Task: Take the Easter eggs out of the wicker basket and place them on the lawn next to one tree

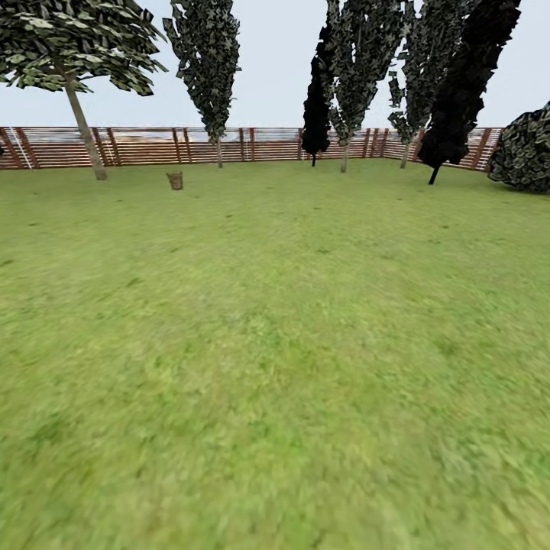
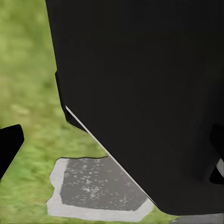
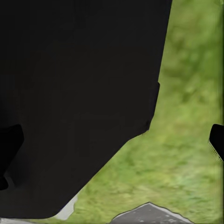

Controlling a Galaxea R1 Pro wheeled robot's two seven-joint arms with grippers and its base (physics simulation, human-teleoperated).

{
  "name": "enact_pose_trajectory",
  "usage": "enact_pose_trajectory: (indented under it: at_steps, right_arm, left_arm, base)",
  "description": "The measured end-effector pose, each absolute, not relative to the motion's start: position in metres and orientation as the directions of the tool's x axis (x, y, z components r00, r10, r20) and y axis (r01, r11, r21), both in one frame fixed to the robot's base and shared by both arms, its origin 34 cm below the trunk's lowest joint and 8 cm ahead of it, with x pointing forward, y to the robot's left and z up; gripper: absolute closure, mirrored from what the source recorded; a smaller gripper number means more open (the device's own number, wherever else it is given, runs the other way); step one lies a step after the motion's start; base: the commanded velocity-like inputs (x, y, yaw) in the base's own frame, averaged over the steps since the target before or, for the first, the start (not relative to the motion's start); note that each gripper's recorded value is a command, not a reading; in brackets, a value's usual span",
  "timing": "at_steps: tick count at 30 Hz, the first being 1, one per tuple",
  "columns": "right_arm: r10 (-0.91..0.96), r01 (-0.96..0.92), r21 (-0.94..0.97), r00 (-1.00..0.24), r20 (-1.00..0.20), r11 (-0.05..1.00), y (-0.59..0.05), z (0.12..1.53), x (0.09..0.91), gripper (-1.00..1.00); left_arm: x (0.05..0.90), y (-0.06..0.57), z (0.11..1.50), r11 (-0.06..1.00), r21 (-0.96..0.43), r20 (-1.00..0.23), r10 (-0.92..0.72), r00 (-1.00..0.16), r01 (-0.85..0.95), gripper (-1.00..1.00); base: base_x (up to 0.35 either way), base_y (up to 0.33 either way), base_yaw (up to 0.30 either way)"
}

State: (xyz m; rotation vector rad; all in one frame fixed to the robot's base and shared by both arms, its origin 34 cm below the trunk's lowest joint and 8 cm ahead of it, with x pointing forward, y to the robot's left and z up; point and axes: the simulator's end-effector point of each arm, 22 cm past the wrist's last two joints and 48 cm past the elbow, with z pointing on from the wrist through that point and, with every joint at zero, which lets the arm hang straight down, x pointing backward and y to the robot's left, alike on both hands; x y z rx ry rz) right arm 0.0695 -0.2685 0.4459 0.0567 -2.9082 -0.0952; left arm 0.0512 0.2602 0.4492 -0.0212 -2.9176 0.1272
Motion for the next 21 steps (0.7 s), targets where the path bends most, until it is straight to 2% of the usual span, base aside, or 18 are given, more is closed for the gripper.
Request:
enact_pose_trajectory:
  at_steps: [5,17,21]
  right_arm:
    - [-0.046,-0.031,0.068,-0.973,0.228,0.997,-0.2686,0.4459,0.0695,-1.0]
    - [-0.042,-0.028,0.067,-0.973,0.227,0.997,-0.2688,0.4458,0.0697,-1.0]
    - [-0.043,-0.028,0.067,-0.973,0.228,0.997,-0.2687,0.4458,0.0696,-1.0]
  left_arm:
    - [0.0515,0.2602,0.4492,0.996,-0.088,0.217,0.024,-0.976,0.005,-1.0]
    - [0.0512,0.2605,0.4492,0.996,-0.087,0.218,0.024,-0.976,0.005,-1.0]
    - [0.0513,0.2602,0.4492,0.996,-0.087,0.218,0.024,-0.976,0.005,-1.0]
  base:
    - [0.344,0.0,0.058]
    - [0.344,0.0,0.238]
    - [0.344,0.0,0.152]
